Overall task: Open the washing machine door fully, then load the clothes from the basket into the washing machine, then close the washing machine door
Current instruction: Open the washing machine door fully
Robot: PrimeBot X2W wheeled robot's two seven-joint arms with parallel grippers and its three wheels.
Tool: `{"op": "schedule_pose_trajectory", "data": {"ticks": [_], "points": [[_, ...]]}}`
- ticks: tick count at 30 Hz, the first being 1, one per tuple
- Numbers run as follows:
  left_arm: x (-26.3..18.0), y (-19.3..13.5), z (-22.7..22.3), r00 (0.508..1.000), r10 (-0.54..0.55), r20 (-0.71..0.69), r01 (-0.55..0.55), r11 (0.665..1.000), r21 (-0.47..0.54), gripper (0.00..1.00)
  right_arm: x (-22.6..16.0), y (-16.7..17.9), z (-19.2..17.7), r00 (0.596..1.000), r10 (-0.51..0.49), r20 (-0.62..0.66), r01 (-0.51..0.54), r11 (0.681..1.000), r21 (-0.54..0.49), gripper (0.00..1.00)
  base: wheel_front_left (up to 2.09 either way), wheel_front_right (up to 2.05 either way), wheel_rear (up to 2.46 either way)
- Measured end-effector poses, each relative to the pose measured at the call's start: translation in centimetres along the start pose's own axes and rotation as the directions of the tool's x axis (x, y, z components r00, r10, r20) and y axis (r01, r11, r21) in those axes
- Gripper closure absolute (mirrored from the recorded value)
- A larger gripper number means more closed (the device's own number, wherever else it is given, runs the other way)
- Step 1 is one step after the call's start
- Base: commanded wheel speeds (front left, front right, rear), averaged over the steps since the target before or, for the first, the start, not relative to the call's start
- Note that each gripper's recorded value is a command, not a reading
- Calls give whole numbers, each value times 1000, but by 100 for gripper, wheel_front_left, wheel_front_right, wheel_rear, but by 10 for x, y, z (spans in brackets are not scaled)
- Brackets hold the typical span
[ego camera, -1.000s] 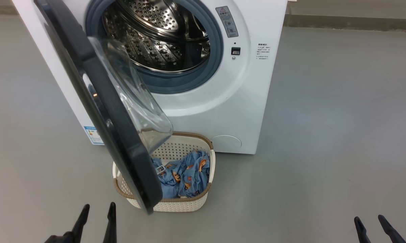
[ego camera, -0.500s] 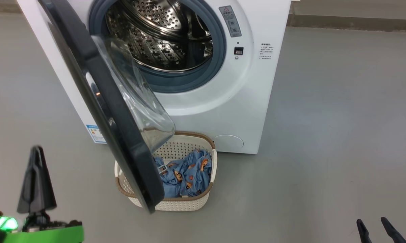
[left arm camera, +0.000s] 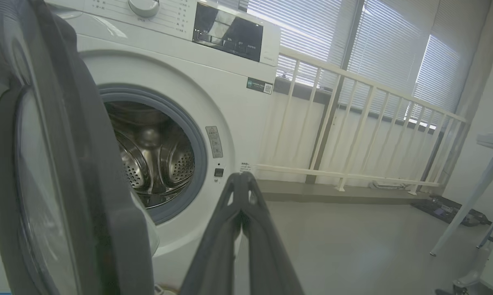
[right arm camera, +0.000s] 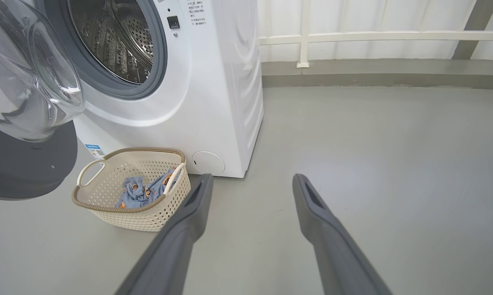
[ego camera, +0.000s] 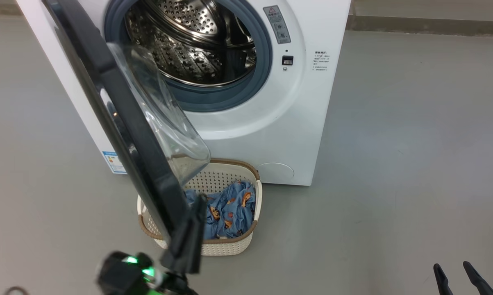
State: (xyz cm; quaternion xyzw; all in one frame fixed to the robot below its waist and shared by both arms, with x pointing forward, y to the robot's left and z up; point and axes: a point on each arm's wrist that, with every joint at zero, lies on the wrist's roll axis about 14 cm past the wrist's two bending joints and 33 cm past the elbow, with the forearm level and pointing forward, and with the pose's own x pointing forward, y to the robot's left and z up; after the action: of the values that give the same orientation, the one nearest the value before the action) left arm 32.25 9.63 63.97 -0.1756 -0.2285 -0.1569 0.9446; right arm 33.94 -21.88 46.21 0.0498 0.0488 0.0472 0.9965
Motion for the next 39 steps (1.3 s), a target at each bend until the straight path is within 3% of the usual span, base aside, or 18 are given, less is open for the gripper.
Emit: {"op": "schedule_pose_trajectory", "data": {"ticks": [5,10,39], "points": [[-15,1,-57,984,1,-179,-12,998,-59,100,0,2,-1,1000,4,-1,-4,1000,4,0,0,0,0],[-14,13,-81,968,17,-252,-36,997,-71,100,1,3,1,1000,7,4,-7,1000,5,0,0,0,0],[-9,69,-91,946,175,-274,-208,973,-96,100,5,2,10,999,0,35,0,1000,10,0,0,0,0]]}}
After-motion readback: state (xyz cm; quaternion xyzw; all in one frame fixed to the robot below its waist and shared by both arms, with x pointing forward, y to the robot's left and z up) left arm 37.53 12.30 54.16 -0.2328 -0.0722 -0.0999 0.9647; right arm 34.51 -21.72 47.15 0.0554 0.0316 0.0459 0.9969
